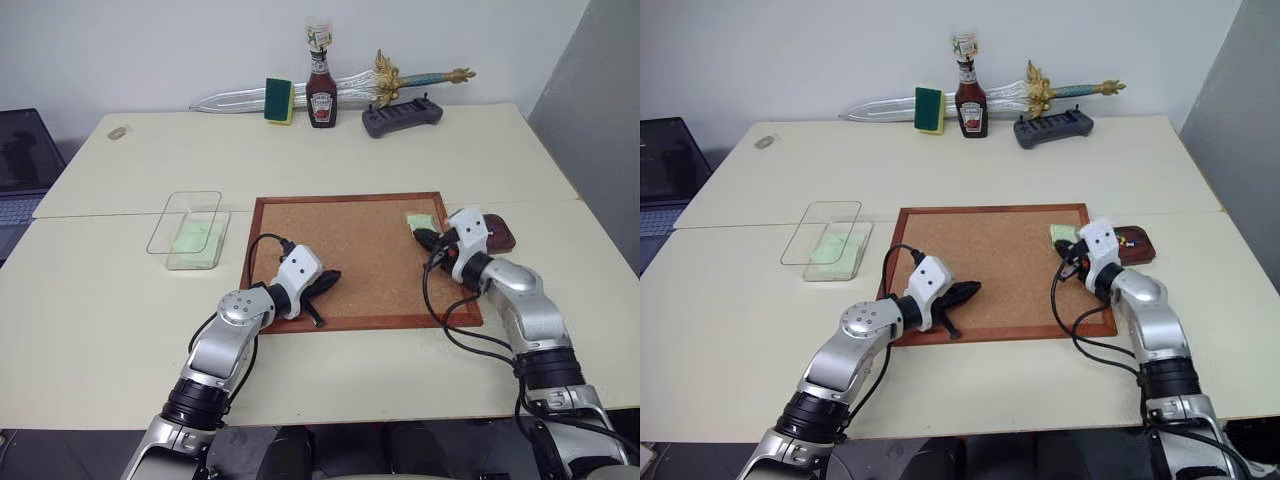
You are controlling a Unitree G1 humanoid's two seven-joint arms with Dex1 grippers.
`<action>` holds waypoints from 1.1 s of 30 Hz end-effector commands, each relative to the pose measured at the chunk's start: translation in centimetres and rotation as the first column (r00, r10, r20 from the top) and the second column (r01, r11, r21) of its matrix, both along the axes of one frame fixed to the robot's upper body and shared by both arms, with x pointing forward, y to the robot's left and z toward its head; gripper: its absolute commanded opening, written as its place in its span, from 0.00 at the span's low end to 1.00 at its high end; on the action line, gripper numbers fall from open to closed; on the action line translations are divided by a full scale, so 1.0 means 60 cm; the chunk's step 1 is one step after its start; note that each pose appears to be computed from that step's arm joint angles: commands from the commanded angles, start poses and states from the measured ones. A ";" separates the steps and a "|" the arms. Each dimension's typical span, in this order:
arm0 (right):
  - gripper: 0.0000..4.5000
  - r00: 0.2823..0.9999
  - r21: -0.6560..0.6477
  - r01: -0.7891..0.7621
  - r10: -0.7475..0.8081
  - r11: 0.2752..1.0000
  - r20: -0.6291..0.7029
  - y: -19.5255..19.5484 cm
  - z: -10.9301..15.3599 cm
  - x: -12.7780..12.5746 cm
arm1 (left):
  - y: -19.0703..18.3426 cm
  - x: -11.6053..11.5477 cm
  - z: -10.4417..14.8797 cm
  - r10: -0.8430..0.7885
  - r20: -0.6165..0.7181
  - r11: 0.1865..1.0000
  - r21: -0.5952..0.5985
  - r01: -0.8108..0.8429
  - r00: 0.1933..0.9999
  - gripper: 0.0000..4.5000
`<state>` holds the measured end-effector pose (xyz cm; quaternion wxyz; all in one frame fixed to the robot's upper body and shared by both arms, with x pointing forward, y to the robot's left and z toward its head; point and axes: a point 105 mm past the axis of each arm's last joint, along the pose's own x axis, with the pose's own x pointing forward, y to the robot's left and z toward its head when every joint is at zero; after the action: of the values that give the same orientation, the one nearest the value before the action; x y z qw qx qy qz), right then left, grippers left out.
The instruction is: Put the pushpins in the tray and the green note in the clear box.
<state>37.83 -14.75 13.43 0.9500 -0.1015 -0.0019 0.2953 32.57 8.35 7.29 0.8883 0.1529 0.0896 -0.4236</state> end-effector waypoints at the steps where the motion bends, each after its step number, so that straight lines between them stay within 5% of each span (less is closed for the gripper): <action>1: 0.01 0.995 0.026 -0.025 0.022 0.999 0.098 0.003 0.047 -0.003 | 0.003 -0.025 -0.070 -0.001 -0.149 0.997 0.071 0.012 0.989 0.00; 7: 0.01 0.992 -0.008 -0.077 0.077 0.997 0.102 0.012 0.055 -0.017 | 0.007 -0.008 -0.043 0.036 -0.116 0.999 0.002 -0.036 0.993 0.00; 15: 0.01 0.983 -0.073 -0.101 0.110 0.992 0.144 0.021 0.069 -0.023 | 0.032 0.034 0.078 0.120 -0.108 0.955 -0.259 -0.145 0.987 0.00; 33: 0.00 0.955 -0.168 -0.174 0.208 0.970 0.213 0.045 0.076 -0.036 | 0.008 0.039 0.180 0.070 -0.363 0.710 -0.636 -0.302 0.929 0.80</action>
<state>36.11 -12.77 16.00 0.9124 -0.1821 -0.0560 0.3621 35.07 9.31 16.57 0.8991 -0.2475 0.1010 -0.3467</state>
